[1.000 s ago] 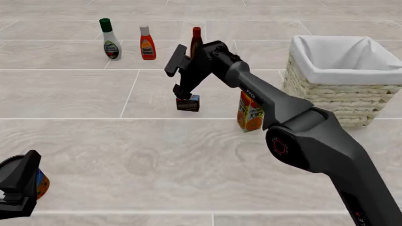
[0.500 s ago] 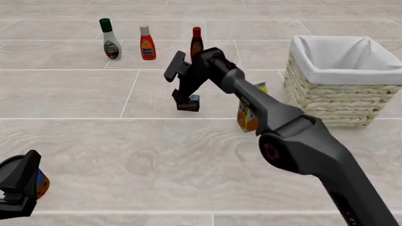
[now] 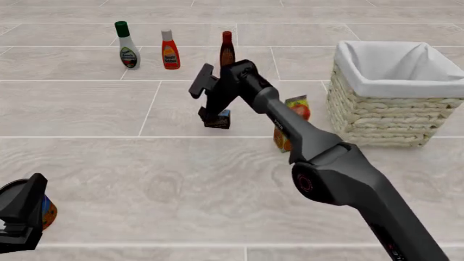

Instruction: Pick the chocolate pudding and place it in the basket.

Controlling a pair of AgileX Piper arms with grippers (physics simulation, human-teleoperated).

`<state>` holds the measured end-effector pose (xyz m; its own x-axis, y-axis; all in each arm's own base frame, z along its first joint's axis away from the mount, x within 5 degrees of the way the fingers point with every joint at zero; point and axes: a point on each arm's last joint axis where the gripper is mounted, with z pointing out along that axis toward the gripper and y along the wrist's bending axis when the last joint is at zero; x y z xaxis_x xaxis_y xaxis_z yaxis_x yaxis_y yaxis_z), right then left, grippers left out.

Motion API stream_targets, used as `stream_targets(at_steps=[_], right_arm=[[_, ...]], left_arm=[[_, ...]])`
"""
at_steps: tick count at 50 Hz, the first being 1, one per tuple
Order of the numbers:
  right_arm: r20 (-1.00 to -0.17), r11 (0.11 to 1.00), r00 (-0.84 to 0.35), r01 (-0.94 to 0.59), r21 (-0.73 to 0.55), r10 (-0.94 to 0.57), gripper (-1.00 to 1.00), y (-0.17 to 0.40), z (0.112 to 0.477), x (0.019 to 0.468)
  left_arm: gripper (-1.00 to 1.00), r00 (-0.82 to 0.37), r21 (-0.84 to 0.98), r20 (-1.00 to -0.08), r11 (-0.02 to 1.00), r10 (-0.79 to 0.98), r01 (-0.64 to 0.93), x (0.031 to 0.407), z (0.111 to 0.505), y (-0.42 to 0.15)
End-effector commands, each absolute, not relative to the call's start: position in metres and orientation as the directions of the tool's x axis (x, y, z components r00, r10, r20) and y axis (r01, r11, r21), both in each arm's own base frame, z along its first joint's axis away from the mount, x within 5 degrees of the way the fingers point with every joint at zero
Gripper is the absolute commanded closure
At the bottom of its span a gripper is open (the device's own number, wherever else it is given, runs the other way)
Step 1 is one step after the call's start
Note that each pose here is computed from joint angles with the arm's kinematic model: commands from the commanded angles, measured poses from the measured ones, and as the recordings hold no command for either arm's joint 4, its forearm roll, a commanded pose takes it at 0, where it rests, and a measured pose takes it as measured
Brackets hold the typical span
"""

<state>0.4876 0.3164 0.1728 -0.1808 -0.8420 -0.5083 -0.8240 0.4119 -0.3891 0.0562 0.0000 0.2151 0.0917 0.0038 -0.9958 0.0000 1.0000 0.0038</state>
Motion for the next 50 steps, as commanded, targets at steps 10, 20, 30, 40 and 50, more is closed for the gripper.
stream_targets(at_steps=[10,20,30,40,50], right_arm=[[-0.496,0.426,-0.208,-0.822,-0.378,-0.843,-1.00,0.307,0.162,0.495],[-0.489,0.428,-0.219,-0.824,-0.371,-0.844,-1.00,0.306,0.155,0.496],[-0.484,0.432,-0.228,-0.825,-0.365,-0.845,-1.00,0.304,0.150,0.497],[-0.477,0.433,-0.236,-0.826,-0.361,-0.847,-1.00,0.301,0.145,0.499],[-0.473,0.434,-0.240,-0.827,-0.358,-0.848,-1.00,0.300,0.138,0.500]], left_arm=[[-1.00,0.091,0.004,-0.996,1.000,0.004,-0.001,0.056,0.215,0.000],[-1.00,0.092,0.005,-0.996,1.000,0.005,-0.001,0.056,0.215,0.000],[-1.00,0.092,0.004,-0.996,1.000,0.005,-0.001,0.056,0.215,0.000],[-1.00,0.092,0.004,-0.996,1.000,0.005,-0.001,0.056,0.215,0.000],[-1.00,0.092,0.004,-0.996,1.000,0.005,-0.001,0.056,0.215,0.000]])
